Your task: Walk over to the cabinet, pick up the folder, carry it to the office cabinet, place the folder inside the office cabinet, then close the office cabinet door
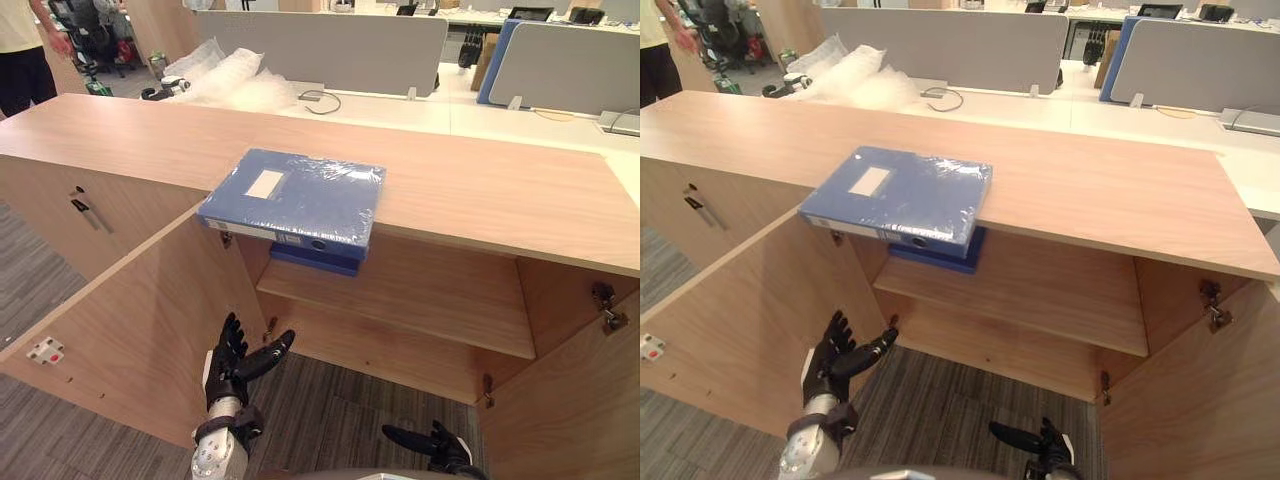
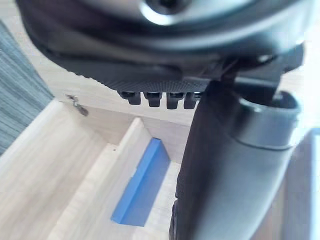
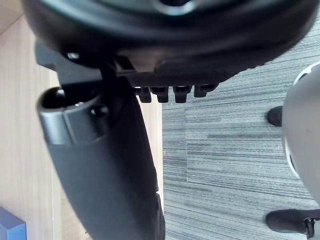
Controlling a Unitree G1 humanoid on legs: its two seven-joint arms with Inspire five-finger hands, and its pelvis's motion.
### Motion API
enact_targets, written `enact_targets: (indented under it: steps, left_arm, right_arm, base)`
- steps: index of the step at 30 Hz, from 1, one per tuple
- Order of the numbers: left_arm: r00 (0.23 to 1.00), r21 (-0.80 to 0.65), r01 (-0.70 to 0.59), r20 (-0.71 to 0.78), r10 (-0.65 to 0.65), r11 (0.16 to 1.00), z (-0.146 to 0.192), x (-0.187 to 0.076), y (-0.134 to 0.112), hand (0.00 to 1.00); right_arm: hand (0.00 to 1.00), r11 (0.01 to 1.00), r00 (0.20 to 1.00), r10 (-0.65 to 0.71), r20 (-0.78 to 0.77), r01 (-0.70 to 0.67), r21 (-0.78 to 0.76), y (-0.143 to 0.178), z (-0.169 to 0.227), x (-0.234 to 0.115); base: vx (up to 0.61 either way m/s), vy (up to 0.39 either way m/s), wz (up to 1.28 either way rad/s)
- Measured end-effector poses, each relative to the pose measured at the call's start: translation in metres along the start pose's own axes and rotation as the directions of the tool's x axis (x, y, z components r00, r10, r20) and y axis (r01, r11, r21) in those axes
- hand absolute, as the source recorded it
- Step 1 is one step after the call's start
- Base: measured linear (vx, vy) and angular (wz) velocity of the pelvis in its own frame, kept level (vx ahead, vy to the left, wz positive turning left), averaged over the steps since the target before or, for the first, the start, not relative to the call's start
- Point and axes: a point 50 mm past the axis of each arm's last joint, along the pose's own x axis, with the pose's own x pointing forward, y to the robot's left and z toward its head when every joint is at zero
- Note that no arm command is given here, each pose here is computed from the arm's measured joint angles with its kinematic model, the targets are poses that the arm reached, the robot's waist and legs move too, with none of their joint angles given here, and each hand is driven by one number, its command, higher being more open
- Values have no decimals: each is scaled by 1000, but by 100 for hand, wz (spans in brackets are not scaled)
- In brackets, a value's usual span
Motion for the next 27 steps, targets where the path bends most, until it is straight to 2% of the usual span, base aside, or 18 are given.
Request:
enact_targets:
  steps: [3,6,8,13,15,17,19,22,25,27]
  left_arm:
    - [999,77,-13,40,10,997,5,-4,-13,100]
    - [987,217,-125,131,98,968,15,-5,-12,100]
    - [957,311,-244,232,176,918,25,-6,-9,100]
    - [868,370,-424,425,255,827,48,-5,-12,100]
    - [812,386,-477,537,228,790,66,-4,-25,100]
    - [731,408,-512,669,133,756,91,-2,-45,100]
    - [697,411,-521,711,94,748,100,-2,-54,100]
    - [596,409,-551,803,0,727,121,-5,-70,100]
    - [540,422,-584,840,-57,694,130,-2,-75,100]
    - [529,440,-594,844,-84,674,132,2,-75,100]
  right_arm:
    - [100,1000,999,-27,-25,27,-7,-5,-10,-3]
    - [100,999,998,-51,-35,51,0,-2,-15,-4]
    - [100,998,997,-69,-47,69,3,0,-20,-7]
    - [100,998,996,-69,-63,68,-18,9,-28,-9]
    - [100,997,996,-64,-57,61,-47,9,-28,-9]
    - [100,995,996,-65,-58,60,-80,8,-29,-9]
    - [100,994,996,-67,-65,61,-87,7,-31,-9]
    - [100,993,995,-72,-73,65,-102,5,-30,-7]
    - [100,988,995,-76,-71,66,-137,1,-27,-5]
    - [100,984,995,-77,-65,65,-165,-1,-25,-4]
  base:
    - [-97,-37,10]
    - [-68,-9,3]
    - [2,1,5]
    - [14,9,7]
    - [-20,4,-2]
    - [-25,1,-11]
    - [10,-2,-11]
    - [52,-1,-16]
    - [19,6,-15]
    - [-9,0,-20]
